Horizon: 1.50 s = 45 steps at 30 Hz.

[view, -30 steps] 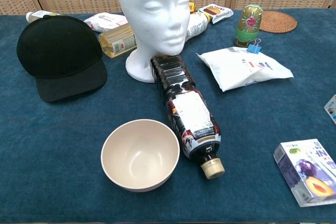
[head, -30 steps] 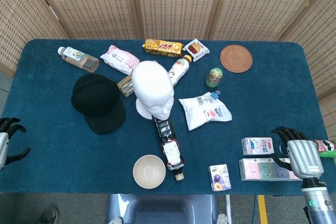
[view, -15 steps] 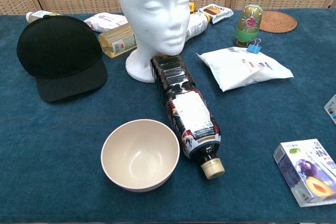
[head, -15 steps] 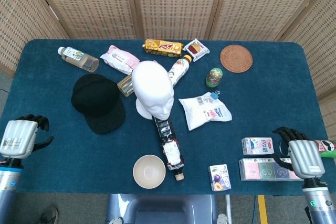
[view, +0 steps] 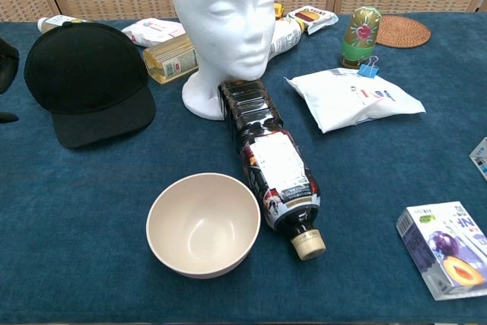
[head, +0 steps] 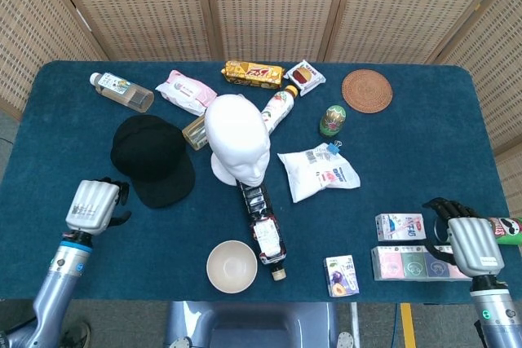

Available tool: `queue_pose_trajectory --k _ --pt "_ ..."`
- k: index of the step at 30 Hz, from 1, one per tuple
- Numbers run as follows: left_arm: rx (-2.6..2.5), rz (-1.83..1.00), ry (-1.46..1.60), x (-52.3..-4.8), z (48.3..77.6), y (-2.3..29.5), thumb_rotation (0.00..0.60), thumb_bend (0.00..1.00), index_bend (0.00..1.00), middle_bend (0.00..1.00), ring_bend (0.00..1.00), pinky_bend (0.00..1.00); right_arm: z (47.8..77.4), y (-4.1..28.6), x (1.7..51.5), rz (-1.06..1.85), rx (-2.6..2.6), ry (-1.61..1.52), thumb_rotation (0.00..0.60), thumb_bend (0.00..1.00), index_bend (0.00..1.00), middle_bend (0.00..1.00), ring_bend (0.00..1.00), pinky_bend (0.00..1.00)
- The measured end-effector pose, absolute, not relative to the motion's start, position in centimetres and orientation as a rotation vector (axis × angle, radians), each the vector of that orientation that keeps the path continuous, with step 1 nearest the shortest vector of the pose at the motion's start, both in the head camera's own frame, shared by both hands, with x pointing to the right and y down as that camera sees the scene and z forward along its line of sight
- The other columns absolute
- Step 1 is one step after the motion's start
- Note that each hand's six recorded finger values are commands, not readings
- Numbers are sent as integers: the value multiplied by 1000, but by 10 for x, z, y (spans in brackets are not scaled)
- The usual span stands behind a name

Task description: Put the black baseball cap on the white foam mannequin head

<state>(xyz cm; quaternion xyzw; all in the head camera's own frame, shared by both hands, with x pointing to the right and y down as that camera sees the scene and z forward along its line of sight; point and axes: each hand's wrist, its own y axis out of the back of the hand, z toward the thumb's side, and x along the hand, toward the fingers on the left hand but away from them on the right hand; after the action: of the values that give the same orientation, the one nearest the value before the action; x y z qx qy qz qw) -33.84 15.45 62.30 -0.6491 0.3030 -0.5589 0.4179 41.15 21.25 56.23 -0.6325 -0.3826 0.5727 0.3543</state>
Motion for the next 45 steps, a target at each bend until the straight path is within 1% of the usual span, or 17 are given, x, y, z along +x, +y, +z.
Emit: queue_pose_trajectory --k 13,25,45 --pt "-1611 -1437 740 -302 671 159 600 131 651 664 549 688 561 216 417 1495 -1626 -997 600 265 287 279 277 321" --pt "-1594 -1443 736 -277 692 159 600 131 651 664 550 693 559 219 426 1521 -1609 -1011 600 265 287 279 277 321" --pt "-1554 -1469 735 -264 715 155 600 131 651 664 549 692 556 220 438 1554 -1580 -1028 600 265 287 279 277 321"
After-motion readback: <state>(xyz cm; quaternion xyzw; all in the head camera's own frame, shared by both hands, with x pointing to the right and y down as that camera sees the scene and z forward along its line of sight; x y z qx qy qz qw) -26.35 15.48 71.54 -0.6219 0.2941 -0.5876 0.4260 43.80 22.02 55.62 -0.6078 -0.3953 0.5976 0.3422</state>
